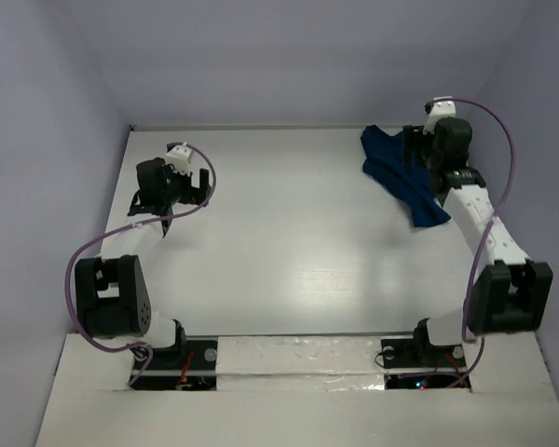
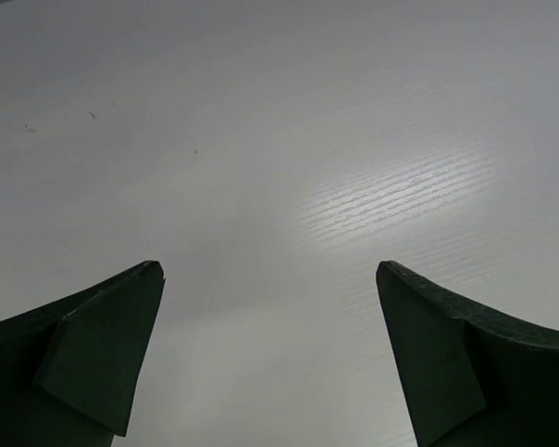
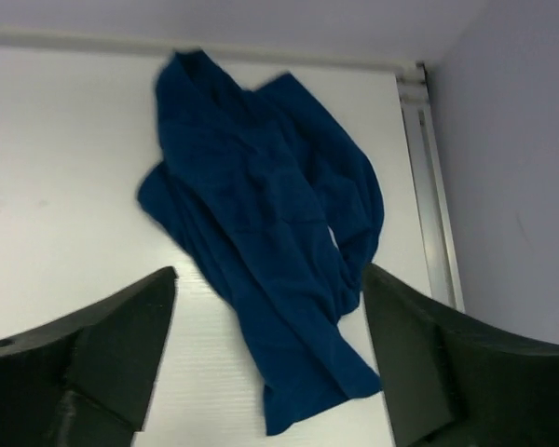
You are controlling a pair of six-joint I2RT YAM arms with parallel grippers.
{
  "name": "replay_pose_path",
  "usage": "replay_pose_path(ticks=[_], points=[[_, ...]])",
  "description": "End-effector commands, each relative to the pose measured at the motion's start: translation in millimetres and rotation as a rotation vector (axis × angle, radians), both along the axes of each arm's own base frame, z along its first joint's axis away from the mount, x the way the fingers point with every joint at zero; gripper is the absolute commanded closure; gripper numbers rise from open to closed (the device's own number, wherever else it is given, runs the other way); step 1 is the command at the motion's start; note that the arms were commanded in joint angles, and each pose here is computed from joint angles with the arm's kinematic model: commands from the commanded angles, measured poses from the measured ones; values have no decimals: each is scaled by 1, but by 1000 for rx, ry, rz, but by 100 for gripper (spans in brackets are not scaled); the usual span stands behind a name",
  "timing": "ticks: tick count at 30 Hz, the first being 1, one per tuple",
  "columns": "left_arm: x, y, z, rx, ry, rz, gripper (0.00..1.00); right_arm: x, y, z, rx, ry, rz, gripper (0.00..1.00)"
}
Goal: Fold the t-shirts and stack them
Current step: Grab crumpled tshirt from the corner of the board with the right arm
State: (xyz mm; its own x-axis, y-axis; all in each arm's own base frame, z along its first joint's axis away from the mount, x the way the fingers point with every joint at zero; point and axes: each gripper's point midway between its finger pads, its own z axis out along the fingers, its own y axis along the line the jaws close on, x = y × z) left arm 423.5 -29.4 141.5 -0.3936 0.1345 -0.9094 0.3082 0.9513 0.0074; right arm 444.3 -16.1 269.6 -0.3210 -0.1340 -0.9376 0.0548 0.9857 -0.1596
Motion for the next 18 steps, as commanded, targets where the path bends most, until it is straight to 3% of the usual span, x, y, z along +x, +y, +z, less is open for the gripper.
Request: replay_pose_path(ticks=[1,2,3,5,10,11,13,14,17,18], points=[[8,-3,26,-7,-59,-28,1,16,-16,-16,-34,126,-74,19],[7,-4,25,-10,-60,-31,1,24,-12,-34,-37,184,-50,32],[7,-6,25,-12,-64,-40,1,26,-2,-42,-42,223,27,38],[5,-7,25,-14,-66,-46,1,38,2,-34,-41,216,56,44],[4,-9,28,-20,-75,-57,1,74,16,-33,-31,260,139,43],[3,-10,28,-20,-77,-60,1,87,22,-10,-28,216,176,42],[2,-11,28,-23,-75,-67,1,100,31,-37,-15,318,234,41],[1,-11,30,-23,-78,-67,1,115,33,-6,-15,256,244,41],[0,-12,30,-25,-78,-73,1,132,45,-34,15,336,315,40],[0,-13,30,-27,-79,-77,1,137,48,-11,19,308,330,40]])
